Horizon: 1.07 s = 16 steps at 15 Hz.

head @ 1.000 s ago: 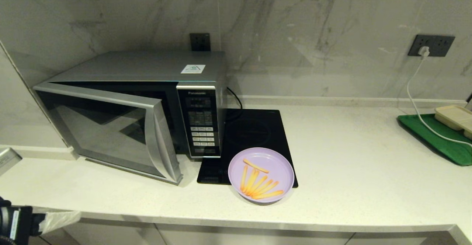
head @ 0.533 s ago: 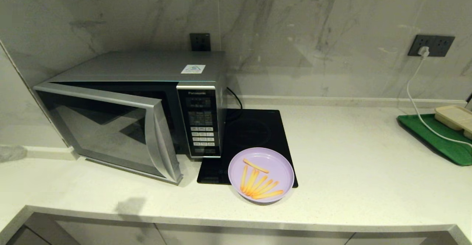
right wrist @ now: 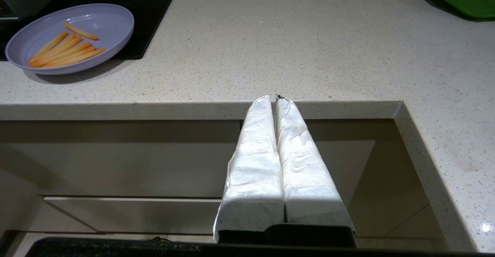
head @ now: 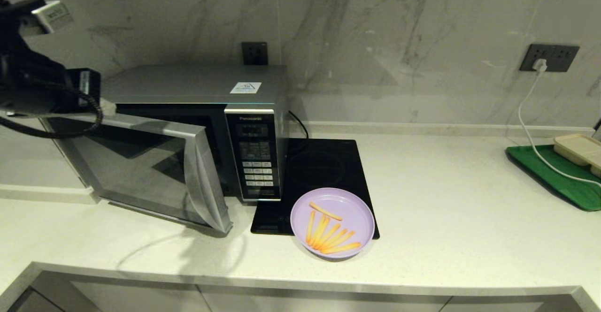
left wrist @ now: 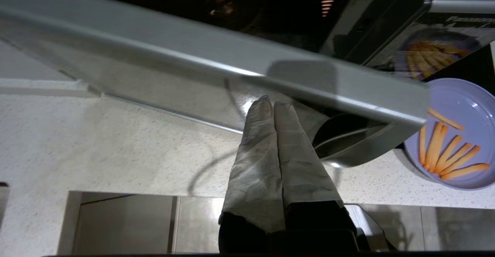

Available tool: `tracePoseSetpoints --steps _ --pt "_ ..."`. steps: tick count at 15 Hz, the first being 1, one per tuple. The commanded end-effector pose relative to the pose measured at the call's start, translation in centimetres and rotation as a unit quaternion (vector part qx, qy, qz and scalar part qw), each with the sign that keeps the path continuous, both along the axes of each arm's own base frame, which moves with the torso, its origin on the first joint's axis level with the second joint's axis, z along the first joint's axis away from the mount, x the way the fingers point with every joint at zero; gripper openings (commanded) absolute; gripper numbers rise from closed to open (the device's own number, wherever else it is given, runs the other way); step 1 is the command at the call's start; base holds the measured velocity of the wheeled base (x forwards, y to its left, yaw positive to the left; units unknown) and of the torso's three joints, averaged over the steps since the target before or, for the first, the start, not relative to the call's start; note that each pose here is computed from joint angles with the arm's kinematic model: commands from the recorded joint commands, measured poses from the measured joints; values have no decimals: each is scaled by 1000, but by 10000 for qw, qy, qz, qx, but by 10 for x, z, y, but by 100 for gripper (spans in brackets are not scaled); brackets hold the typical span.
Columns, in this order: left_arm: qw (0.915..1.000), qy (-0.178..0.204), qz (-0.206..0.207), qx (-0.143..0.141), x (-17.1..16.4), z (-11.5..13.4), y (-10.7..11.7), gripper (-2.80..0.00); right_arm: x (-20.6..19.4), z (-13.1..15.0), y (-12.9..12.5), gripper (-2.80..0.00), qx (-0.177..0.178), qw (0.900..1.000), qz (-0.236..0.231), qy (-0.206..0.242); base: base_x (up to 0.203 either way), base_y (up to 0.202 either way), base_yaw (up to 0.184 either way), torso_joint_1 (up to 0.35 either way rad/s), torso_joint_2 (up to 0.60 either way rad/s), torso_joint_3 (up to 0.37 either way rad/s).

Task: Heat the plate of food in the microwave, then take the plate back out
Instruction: Open the microwave oven

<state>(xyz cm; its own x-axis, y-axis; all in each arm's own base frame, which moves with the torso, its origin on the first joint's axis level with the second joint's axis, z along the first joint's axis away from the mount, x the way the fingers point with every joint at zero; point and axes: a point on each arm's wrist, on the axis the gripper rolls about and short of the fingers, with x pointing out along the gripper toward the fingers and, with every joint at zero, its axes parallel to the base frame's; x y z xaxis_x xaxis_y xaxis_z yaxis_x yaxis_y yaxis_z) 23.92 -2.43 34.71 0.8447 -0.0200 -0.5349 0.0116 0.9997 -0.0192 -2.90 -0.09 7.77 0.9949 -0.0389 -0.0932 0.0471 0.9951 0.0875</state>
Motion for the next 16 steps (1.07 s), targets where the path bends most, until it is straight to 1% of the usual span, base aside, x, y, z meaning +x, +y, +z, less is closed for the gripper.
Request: tracePoseSetpoints --steps 1,3,5,7,9,11,13,16 --pt "9997 185 -164 76 26 -11 -28 -280 0 0 0 -280 1 10000 -5 8 0 0 0 0 0 0" --pt "9997 153 -178 11 34 -10 -39 -280 0 0 0 -280 1 10000 -5 8 0 0 0 0 0 0" --pt "9997 200 -103 85 38 -15 -47 -280 0 0 0 -280 1 10000 -7 8 0 0 0 0 0 0" --pt "9996 263 -33 29 43 -20 -54 -280 0 0 0 -280 1 10000 -1 8 0 0 0 0 0 0" --pt "9994 336 -7 73 49 -25 -57 -280 0 0 0 -280 1 10000 -8 8 0 0 0 0 0 0" --pt "9993 262 142 217 59 -29 -65 -280 0 0 0 -280 1 10000 -5 8 0 0 0 0 0 0" --pt "9990 -2 332 296 73 -33 -73 -280 0 0 0 -280 1 10000 -4 8 0 0 0 0 0 0" --pt "9990 -26 330 313 73 -35 -77 -280 0 0 0 -280 1 10000 -5 8 0 0 0 0 0 0"
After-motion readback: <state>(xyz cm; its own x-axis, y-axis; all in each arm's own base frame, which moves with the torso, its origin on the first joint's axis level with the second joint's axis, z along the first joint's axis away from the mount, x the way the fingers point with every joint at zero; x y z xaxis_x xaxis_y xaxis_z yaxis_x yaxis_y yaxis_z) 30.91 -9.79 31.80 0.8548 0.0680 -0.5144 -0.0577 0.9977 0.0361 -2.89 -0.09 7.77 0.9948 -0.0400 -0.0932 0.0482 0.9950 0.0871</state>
